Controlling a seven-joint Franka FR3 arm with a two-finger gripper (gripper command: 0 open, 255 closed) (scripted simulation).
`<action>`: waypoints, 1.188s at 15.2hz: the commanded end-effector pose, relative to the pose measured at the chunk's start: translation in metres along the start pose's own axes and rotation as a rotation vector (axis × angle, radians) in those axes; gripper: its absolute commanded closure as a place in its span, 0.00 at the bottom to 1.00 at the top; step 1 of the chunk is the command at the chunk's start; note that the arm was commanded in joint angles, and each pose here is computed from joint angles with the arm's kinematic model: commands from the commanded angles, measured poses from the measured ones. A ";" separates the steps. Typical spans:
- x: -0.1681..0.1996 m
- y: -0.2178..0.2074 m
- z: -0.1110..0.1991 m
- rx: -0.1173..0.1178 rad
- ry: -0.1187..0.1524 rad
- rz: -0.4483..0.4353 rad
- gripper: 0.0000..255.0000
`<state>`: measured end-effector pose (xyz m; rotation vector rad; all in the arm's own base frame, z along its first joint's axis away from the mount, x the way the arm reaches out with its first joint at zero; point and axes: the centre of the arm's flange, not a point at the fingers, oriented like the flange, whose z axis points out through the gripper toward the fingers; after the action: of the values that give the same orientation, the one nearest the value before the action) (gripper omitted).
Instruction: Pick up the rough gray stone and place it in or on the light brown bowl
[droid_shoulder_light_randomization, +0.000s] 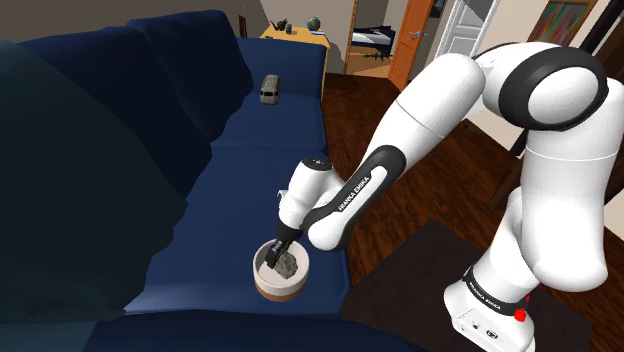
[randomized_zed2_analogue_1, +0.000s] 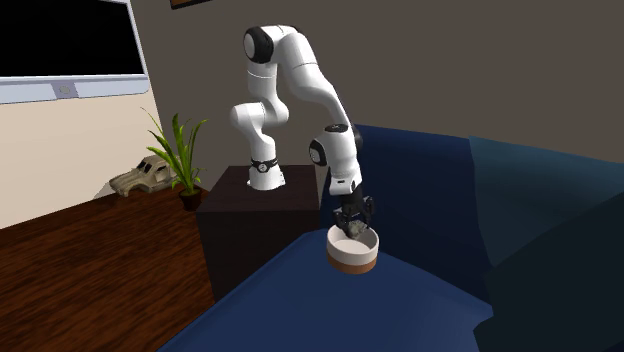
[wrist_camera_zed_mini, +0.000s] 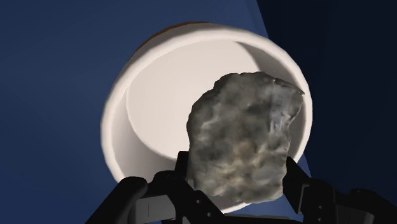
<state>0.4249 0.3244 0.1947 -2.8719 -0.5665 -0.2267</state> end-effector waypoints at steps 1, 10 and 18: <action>-0.001 0.001 0.003 0.000 0.001 0.000 1.00; -0.001 0.001 0.003 0.000 0.001 0.000 0.00; -0.001 0.001 -0.047 0.000 0.001 0.000 0.00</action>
<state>0.4191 0.3135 0.2347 -2.8713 -0.5665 -0.2288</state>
